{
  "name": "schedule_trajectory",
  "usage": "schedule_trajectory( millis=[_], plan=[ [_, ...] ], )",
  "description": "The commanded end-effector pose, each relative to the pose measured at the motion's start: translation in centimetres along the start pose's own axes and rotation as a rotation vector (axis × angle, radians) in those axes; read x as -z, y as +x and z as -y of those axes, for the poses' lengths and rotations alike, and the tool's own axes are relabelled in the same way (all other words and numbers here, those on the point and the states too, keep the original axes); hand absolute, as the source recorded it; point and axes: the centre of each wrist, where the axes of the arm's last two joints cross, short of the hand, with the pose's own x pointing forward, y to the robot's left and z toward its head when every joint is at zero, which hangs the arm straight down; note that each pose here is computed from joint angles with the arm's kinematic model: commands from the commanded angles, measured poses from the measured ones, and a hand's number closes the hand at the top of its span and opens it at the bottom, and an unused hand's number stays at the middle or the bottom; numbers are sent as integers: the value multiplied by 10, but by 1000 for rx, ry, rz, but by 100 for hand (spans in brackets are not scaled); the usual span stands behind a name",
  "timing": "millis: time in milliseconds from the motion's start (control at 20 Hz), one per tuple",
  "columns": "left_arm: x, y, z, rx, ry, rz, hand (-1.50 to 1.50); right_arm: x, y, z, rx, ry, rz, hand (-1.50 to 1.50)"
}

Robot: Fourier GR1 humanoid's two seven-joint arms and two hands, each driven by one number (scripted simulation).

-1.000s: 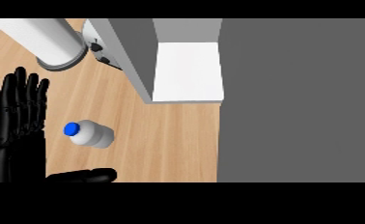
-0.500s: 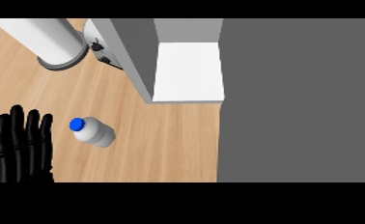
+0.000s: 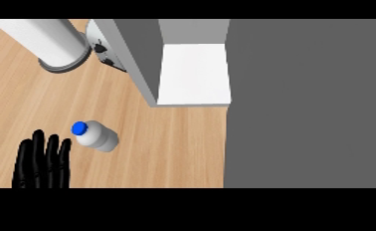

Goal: Pick up the bottled water, place it into the cabinet and close the cabinet

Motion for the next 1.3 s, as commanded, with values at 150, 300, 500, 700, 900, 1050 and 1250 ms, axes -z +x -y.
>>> schedule_trajectory(
  millis=[150, 300, 500, 700, 900, 1050, 1250],
  plan=[
    [-16, 8, 7, 32, 39, 71, -150, -15, 36, -3, 14, 12, 72, -150],
    [2, -6, 5, 36, 66, 73, -150, -29, 29, -7, 5, 13, 53, -150],
    [11, -11, -18, 57, 80, 41, -150, -29, 30, 2, 3, 17, 62, -150],
    [20, -33, -19, 57, 120, -11, -150, -32, 28, 0, 15, 23, 76, -150],
    [10, -49, -19, 20, 143, -53, -150, -49, 44, -6, 7, 31, 51, -150],
    [30, -63, -35, 32, 151, -65, -150, -45, 50, -11, 27, 25, 68, -150],
    [32, -95, -51, 58, 155, -112, -150, -49, 44, -6, 15, 43, 61, -150]
  ],
)
